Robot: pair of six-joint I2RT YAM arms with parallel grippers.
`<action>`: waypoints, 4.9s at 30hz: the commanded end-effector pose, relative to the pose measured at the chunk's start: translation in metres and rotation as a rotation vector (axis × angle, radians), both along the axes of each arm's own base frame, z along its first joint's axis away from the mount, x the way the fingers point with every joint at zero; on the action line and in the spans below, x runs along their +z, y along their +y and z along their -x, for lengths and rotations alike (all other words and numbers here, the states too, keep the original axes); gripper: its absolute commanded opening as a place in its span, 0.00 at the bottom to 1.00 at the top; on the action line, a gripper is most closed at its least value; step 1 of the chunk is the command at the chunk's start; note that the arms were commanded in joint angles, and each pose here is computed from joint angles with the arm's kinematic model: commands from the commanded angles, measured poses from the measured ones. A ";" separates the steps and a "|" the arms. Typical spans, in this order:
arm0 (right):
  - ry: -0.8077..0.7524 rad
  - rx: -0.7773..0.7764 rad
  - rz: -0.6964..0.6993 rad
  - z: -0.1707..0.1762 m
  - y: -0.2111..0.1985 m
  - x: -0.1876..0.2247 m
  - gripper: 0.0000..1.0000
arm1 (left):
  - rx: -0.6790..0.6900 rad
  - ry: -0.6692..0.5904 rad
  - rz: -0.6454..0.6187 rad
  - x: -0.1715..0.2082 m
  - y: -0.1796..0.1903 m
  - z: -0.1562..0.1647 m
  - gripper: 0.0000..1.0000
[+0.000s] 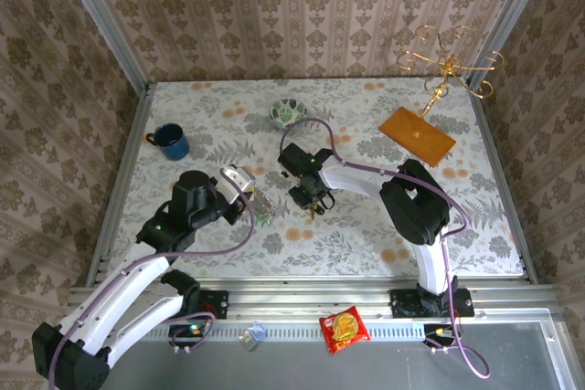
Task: Put the keys on the keyring
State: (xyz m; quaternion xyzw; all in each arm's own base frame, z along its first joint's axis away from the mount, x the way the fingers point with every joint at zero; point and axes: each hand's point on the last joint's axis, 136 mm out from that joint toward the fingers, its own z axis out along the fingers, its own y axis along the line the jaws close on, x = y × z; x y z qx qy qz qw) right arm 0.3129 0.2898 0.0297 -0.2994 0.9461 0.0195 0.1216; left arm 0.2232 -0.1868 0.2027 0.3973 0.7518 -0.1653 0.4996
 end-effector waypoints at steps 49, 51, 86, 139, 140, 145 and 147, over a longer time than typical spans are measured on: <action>0.032 0.039 0.107 0.009 -0.019 0.005 0.16 | 0.000 -0.022 0.017 0.006 -0.002 0.000 0.00; 0.032 0.040 0.108 0.009 -0.019 0.005 0.14 | -0.001 -0.022 0.017 0.006 -0.002 0.000 0.00; -0.090 0.082 -0.002 0.010 -0.017 0.064 0.00 | -0.020 -0.019 0.013 0.009 -0.005 0.000 0.00; -0.406 0.647 -0.656 0.082 0.054 0.185 0.00 | -0.325 0.214 0.151 0.012 -0.075 0.042 0.00; -0.410 0.645 -0.654 0.082 0.054 0.184 0.00 | -0.328 0.213 0.151 0.012 -0.075 0.042 0.00; -0.417 0.623 -0.641 0.078 0.054 0.183 0.00 | -0.341 0.216 0.152 0.012 -0.076 0.043 0.00; -0.422 0.614 -0.632 0.075 0.054 0.183 0.00 | -0.344 0.215 0.154 0.013 -0.077 0.043 0.00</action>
